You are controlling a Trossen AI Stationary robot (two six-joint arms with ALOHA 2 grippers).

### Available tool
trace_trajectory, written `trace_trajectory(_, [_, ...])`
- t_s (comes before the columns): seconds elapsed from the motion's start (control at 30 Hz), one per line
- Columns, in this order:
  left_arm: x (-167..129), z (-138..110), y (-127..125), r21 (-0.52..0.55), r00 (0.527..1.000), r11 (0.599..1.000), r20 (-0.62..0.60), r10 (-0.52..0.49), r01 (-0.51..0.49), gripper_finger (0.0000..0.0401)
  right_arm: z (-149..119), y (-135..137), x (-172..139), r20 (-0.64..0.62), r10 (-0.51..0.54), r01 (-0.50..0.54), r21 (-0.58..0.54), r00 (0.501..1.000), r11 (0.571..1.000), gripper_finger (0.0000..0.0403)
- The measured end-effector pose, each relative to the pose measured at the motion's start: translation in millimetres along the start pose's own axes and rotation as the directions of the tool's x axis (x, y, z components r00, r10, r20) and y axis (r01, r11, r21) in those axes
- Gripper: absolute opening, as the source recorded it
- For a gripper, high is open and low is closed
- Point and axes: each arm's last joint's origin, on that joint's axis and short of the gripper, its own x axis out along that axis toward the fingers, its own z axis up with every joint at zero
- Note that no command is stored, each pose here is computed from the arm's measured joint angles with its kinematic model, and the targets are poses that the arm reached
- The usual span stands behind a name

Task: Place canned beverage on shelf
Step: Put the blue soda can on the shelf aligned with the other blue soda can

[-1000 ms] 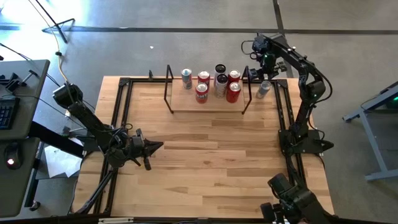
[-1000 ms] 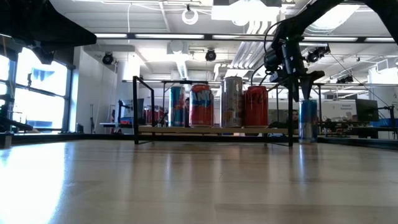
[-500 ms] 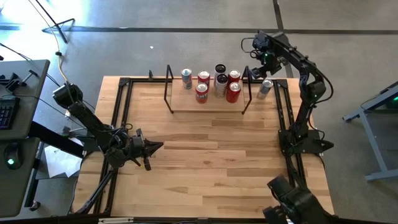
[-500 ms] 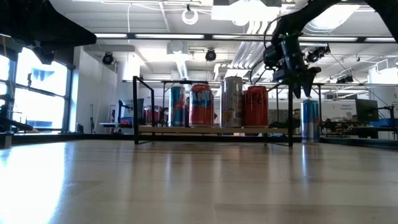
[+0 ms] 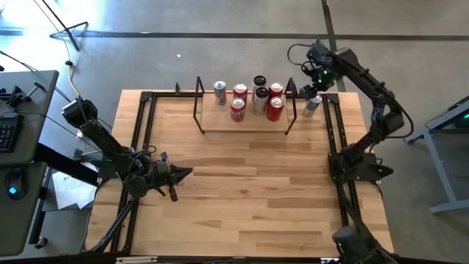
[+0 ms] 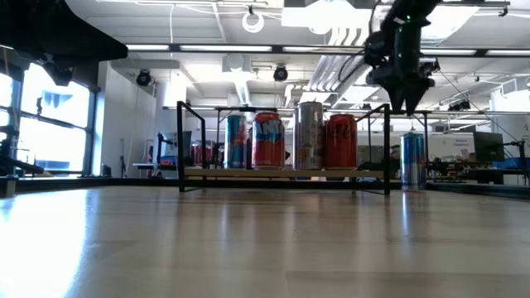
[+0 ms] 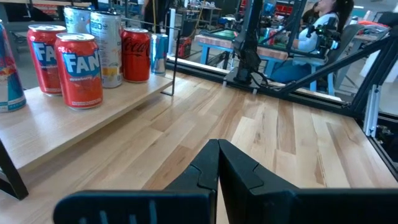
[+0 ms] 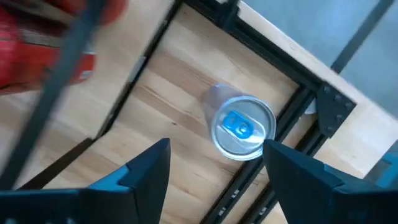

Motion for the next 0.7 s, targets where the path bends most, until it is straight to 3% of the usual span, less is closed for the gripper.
trace_trajectory(0.2, [0.0, -0.1, -0.4, -0.001, 1.000, 1.000, -0.005, -0.012, 0.012, 0.0000, -15.9, -14.4, 28.9, -0.033, -0.010, 0.012, 0.072, 0.999, 0.997, 0.0241])
trace_trajectory(0.43, [0.0, 0.1, -0.5, -0.003, 1.000, 1.000, -0.005, -0.012, 0.012, 0.0000, -12.8, -14.7, 30.6, 0.021, -0.038, 0.035, 0.101, 0.999, 0.994, 0.0241])
trace_trajectory(0.7, [0.0, 0.2, -0.6, -0.003, 1.000, 1.000, -0.004, -0.012, 0.012, 0.0000, -9.9, -14.0, 36.3, -0.001, -0.058, 0.057, 0.114, 0.998, 0.992, 0.0241])
